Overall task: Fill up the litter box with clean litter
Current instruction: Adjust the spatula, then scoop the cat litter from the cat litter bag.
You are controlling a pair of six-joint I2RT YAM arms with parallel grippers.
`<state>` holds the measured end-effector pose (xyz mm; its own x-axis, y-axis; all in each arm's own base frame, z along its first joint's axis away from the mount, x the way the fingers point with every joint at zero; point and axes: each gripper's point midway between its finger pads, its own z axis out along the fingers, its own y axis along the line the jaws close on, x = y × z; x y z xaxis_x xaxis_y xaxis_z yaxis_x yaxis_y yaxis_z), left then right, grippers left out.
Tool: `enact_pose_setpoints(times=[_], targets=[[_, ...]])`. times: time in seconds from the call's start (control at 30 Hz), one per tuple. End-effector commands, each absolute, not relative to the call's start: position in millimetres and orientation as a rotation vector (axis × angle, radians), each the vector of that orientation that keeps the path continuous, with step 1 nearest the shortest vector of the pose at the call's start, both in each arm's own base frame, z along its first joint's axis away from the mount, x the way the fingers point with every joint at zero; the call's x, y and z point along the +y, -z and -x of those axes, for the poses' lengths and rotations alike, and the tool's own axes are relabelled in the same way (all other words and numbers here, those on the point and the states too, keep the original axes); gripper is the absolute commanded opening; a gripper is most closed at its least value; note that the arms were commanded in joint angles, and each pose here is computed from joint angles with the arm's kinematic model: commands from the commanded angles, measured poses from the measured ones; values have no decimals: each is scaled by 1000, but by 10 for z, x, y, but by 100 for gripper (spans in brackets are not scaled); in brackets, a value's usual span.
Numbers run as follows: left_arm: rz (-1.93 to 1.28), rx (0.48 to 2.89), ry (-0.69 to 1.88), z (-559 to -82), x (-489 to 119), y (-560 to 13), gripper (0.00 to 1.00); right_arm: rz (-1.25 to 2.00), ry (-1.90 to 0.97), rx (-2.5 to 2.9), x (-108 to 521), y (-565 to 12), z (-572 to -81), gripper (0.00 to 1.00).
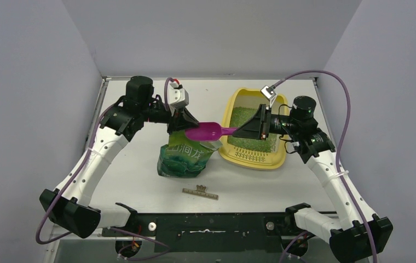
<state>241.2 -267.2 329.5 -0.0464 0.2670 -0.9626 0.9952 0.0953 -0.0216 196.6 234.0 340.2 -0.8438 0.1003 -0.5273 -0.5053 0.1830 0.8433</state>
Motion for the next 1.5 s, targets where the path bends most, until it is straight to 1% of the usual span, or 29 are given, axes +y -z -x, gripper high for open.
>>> enact_pose_setpoints(times=[0.0,0.1,0.13,0.17,0.23,0.27,0.3,0.43,0.57,0.67,0.87,1.1,1.3,1.43,1.47], targets=[[-1304,1380,993,-2441,-2710,-3553,0,423,-1694,1924,2364,-3567,-1967,0],[-1225,1428,925,-2545,-2642,-3544,46,411,-1630,1942,2325,-3558,-2002,0],[-1189,1444,894,-2580,-2599,-3560,53,407,-1604,1952,2302,-3554,-2020,0],[-1143,1461,872,-2617,-2547,-3587,58,395,-1580,1976,2270,-3540,-2037,0],[-1052,1489,841,-2702,-2396,-3614,62,348,-1510,2037,2165,-3492,-2109,0],[-1007,1503,832,-2740,-2310,-3616,66,320,-1464,2083,2100,-3432,-2141,0],[-961,1523,813,-2782,-2212,-3599,68,295,-1427,2129,2031,-3372,-2166,0],[-848,1681,656,-2880,-1843,-3339,75,243,-1351,2218,1881,-3273,-2166,0],[-795,1730,593,-2808,-1660,-3169,77,227,-1298,2252,1838,-3212,-2173,0],[-767,1739,579,-2764,-1605,-3038,78,193,-1249,2318,1815,-3054,-2222,0],[-773,1747,573,-2734,-1589,-2763,79,200,-1240,2425,1932,-2823,-2299,0],[-802,1706,596,-2802,-1664,-2551,87,218,-1271,2457,2107,-2722,-2476,0],[-844,1700,665,-2821,-1777,-2487,86,290,-1329,2527,2360,-2579,-2487,0],[-886,1676,722,-2793,-1863,-2503,77,327,-1350,2577,2530,-2461,-2515,0],[-897,1674,737,-2792,-1884,-2497,73,328,-1347,2587,2572,-2437,-2530,0]])
